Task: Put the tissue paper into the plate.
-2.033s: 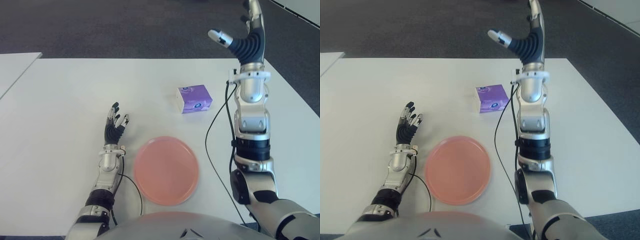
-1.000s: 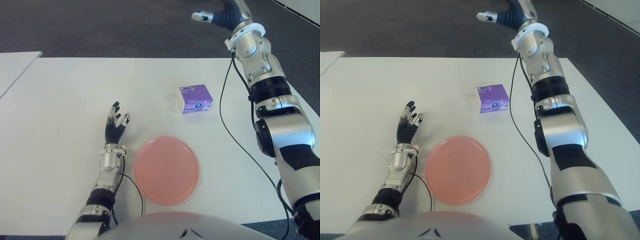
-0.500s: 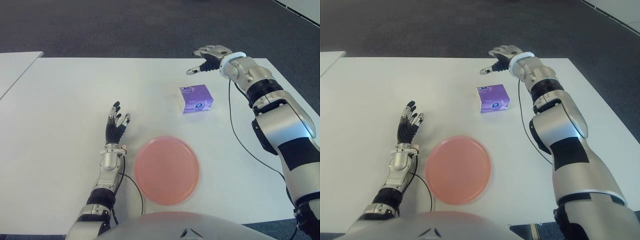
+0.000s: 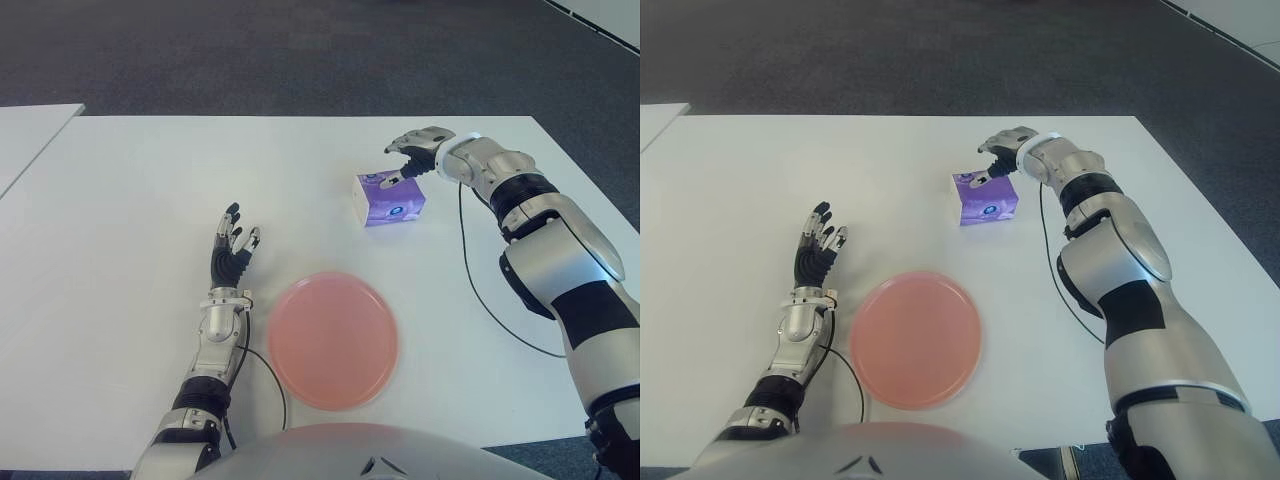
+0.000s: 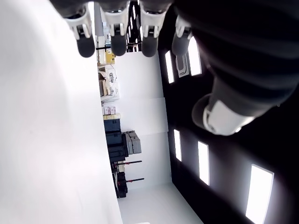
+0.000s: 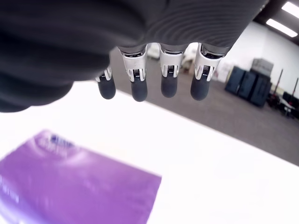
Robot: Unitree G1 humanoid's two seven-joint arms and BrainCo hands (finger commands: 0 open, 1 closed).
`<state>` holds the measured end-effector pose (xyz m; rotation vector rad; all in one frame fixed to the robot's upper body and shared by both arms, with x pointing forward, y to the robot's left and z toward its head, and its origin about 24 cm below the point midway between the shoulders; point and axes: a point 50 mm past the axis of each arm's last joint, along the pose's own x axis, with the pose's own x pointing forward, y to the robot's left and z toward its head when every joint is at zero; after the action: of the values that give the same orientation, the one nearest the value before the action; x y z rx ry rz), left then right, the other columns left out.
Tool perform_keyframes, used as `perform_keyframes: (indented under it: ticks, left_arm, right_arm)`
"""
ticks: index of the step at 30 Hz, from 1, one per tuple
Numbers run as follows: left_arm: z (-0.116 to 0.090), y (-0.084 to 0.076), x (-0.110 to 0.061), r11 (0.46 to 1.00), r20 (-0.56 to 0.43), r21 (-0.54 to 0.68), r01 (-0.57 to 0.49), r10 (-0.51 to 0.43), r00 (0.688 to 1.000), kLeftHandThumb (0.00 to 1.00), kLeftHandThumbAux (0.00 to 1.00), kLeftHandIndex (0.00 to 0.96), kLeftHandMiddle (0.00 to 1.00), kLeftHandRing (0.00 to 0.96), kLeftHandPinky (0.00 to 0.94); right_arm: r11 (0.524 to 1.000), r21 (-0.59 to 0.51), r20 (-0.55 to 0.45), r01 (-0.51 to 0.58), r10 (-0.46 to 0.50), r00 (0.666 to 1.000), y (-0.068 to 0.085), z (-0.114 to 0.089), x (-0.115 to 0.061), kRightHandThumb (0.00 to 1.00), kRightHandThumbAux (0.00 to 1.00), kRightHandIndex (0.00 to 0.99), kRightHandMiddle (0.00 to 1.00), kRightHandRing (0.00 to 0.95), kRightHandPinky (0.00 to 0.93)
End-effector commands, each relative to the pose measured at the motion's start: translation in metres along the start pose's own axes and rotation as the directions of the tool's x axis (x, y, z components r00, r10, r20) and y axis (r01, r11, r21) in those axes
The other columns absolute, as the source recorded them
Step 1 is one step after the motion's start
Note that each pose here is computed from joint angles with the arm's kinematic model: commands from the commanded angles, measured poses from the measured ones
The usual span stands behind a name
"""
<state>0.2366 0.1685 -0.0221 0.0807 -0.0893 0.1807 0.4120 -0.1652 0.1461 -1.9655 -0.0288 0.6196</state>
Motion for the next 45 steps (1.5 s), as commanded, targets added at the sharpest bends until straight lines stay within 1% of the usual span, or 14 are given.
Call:
perform_keyframes:
  ticks: [1, 7, 10, 13, 16, 26, 45]
  left_arm:
    - [-0.029, 0.003, -0.031, 1.0, -0.154, 0.016, -0.008, 0.01, 0.988, 0.152, 0.608, 0.023, 0.023, 0.0, 0.013]
    - [-0.029, 0.003, -0.03, 1.0, -0.152, 0.017, -0.006, 0.008, 0.988, 0.162, 0.61, 0.02, 0.026, 0.002, 0.017]
    - [-0.028, 0.003, -0.03, 1.0, -0.149, 0.016, -0.007, 0.01, 0.989, 0.164, 0.611, 0.018, 0.025, 0.002, 0.015]
    - [-0.028, 0.003, -0.03, 1.0, -0.147, 0.01, -0.012, 0.013, 0.989, 0.166, 0.611, 0.02, 0.025, 0.002, 0.015]
    - [-0.028, 0.003, -0.03, 1.0, -0.15, 0.001, -0.019, 0.019, 0.989, 0.173, 0.606, 0.023, 0.025, 0.003, 0.016]
    - [-0.028, 0.003, -0.031, 1.0, -0.152, 0.003, -0.024, 0.024, 0.988, 0.18, 0.598, 0.026, 0.028, 0.005, 0.017]
    - [-0.028, 0.004, -0.033, 1.0, -0.145, 0.011, -0.029, 0.03, 0.989, 0.183, 0.606, 0.028, 0.028, 0.005, 0.018]
  right_arm:
    - [0.998, -0.028, 0.016, -0.056, 0.056, 0.998, 0.015, 0.004, 0.001, 0.538, 0.153, 0.0, 0.0, 0.0, 0.0]
    - [0.997, -0.044, 0.009, -0.058, 0.059, 0.998, 0.025, 0.004, 0.001, 0.549, 0.158, 0.0, 0.0, 0.0, 0.0]
    - [0.997, -0.049, 0.01, -0.055, 0.056, 0.998, 0.027, 0.005, 0.001, 0.551, 0.158, 0.0, 0.0, 0.0, 0.0]
    - [0.998, -0.05, 0.011, -0.04, 0.04, 0.999, 0.031, 0.005, 0.001, 0.549, 0.157, 0.0, 0.0, 0.0, 0.0]
    - [0.998, -0.056, 0.005, -0.002, 0.003, 1.0, 0.034, 0.006, 0.002, 0.544, 0.154, 0.0, 0.0, 0.0, 0.0]
    - [0.998, -0.045, 0.002, 0.043, -0.043, 0.999, 0.04, 0.01, 0.003, 0.526, 0.155, 0.0, 0.0, 0.0, 0.0]
    - [0.998, -0.037, 0.045, 0.041, -0.039, 0.998, 0.05, 0.028, 0.009, 0.518, 0.157, 0.0, 0.0, 0.0, 0.0]
